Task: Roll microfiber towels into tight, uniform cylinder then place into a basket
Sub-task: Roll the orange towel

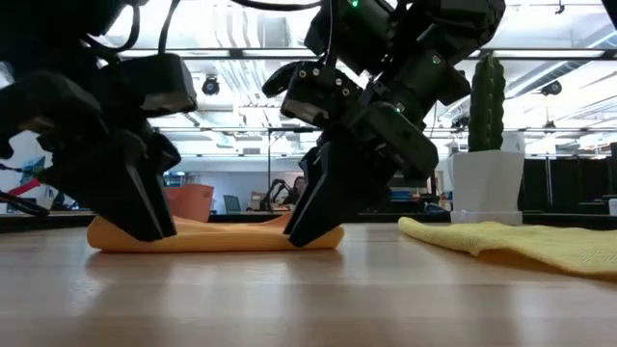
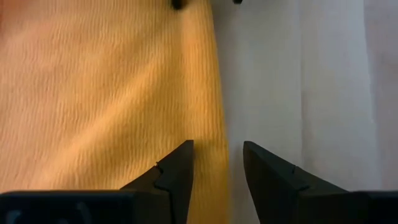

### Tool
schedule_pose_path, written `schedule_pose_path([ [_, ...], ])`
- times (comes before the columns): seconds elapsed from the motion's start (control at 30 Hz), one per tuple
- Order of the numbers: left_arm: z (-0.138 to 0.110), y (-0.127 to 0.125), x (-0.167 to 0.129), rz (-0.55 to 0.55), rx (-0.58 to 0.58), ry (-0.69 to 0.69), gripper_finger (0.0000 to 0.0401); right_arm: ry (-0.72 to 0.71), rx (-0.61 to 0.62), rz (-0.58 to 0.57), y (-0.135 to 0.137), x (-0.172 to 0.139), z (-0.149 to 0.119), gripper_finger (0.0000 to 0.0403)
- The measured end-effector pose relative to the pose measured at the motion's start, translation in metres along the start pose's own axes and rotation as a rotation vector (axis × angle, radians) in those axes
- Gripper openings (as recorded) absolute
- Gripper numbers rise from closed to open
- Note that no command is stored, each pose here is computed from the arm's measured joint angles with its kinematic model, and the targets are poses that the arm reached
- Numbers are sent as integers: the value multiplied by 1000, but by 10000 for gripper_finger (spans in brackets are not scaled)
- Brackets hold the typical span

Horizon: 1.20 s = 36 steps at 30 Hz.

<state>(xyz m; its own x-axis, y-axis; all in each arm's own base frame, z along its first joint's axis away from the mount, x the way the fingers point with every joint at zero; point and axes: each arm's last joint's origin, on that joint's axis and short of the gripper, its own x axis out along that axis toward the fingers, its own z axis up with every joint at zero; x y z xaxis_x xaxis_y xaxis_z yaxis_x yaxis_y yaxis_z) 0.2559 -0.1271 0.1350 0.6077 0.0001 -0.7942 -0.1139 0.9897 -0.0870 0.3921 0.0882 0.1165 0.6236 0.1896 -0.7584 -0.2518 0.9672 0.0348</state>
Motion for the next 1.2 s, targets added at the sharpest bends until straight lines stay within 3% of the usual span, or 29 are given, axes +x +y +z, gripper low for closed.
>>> schedule_pose_path([
  [0.47, -3, 1, -9, -80, 2, 62, 125, 25, -16, 1, 1, -11, 2, 182],
  [0.73, -7, 3, -9, -59, 8, 102, 125, 91, -26, 2, 1, -17, -6, 182],
  [1.2, -8, 3, -8, -65, -4, 109, 125, 60, -25, -2, 1, -13, -18, 174],
])
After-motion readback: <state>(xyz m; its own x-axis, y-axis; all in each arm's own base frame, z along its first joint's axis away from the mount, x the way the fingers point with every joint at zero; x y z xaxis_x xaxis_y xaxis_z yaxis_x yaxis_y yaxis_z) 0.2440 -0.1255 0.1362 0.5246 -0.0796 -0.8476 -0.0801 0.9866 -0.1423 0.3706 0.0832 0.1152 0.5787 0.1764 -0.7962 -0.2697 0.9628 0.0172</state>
